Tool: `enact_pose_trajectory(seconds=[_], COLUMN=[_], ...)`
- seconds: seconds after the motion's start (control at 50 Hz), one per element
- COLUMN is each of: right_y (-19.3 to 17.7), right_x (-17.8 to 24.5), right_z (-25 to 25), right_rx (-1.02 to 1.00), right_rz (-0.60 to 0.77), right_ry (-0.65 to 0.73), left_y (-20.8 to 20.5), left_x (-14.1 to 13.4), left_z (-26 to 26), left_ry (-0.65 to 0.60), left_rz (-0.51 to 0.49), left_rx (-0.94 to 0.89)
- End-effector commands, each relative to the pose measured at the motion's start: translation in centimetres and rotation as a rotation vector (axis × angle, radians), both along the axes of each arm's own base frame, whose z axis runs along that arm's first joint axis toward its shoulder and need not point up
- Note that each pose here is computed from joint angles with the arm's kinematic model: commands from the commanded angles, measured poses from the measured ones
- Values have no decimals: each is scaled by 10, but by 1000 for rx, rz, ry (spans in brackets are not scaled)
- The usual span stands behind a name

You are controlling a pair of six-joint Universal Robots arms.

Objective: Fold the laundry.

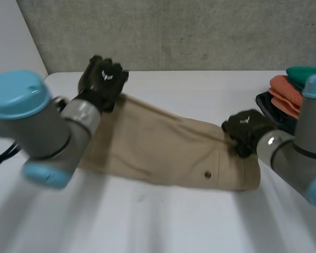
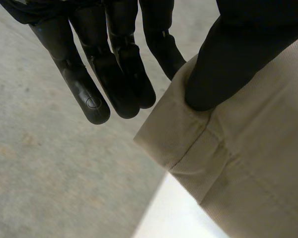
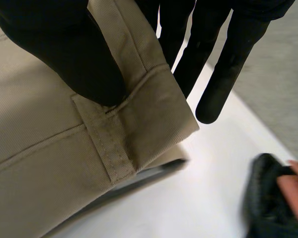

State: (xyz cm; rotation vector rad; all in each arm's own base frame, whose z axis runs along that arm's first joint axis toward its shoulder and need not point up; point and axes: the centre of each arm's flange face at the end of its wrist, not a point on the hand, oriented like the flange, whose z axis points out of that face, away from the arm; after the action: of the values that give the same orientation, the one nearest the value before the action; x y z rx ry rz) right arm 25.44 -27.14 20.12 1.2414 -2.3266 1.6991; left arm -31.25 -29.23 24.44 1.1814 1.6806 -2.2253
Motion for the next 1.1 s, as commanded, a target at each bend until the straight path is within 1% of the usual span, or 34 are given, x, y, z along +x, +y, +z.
enact_pose_trajectory(seconds=[0.02, 0.08, 0.16, 0.28, 0.36, 0.44, 0.46, 0.5, 0.56, 0.6, 0.62, 0.64, 0.7, 0.74, 0.84, 0.92, 0.94, 0.98, 1.0, 1.06, 1.08, 1.1], right_y=[-61, -83, -105, -116, -110, -92, -82, -73, -51, -39, -29, -27, -25, -31, -46, -46, -46, -47, -47, -47, -48, -49], right_x=[18, 26, 33, 41, 40, 28, 23, 19, 11, 9, 7, 5, 2, -3, -7, -18, -24, -33, -41, -46, -44, -44], right_z=[-14, -25, -38, -49, -41, -30, -28, -26, -25, -30, -37, -39, -46, -53, -66, -61, -50, -37, -29, -26, -24, -22], right_rx=[-226, -326, -433, -516, -508, -416, -345, -269, -101, -3, 77, 103, 141, 139, 67, -41, -106, -168, -215, -265, -298, -315], right_rz=[-133, -136, -146, -146, -159, -163, -163, -168, -186, -188, -193, -196, -180, -186, -218, -250, -248, -242, -236, -204, -172, -166], right_ry=[2, -4, 6, 54, 31, 23, 22, 4, -55, -74, -82, -89, -110, -121, -122, -31, 23, 96, 187, 321, 387, 413], left_y=[-78, -103, -120, -121, -110, -100, -97, -87, -73, -65, -62, -56, -45, -41, -33, -28, -26, -24, -23, -21, -20, -17], left_x=[-35, -41, -49, -57, -58, -51, -50, -44, -37, -33, -31, -27, -21, -20, -16, -13, -12, -11, -10, -6, -5, -3], left_z=[-43, -59, -80, -88, -99, -68, -62, -50, -42, -39, -38, -36, -40, -42, -47, -42, -38, -34, -31, -23, -21, -19], left_ry=[33, 55, 85, 142, 165, 214, 222, 238, 258, 266, 270, 277, 276, 274, 260, 261, 265, 268, 270, 275, 277, 279], left_rz=[11, 23, 15, -18, -39, -41, -41, -44, -49, -51, -52, -51, -53, -52, -49, -49, -48, -49, -48, -45, -44, -43], left_rx=[-57, -104, -156, -197, -146, -149, -148, -131, -90, -69, -60, -41, -6, 9, 32, 30, 25, 19, 15, 3, 1, 0])
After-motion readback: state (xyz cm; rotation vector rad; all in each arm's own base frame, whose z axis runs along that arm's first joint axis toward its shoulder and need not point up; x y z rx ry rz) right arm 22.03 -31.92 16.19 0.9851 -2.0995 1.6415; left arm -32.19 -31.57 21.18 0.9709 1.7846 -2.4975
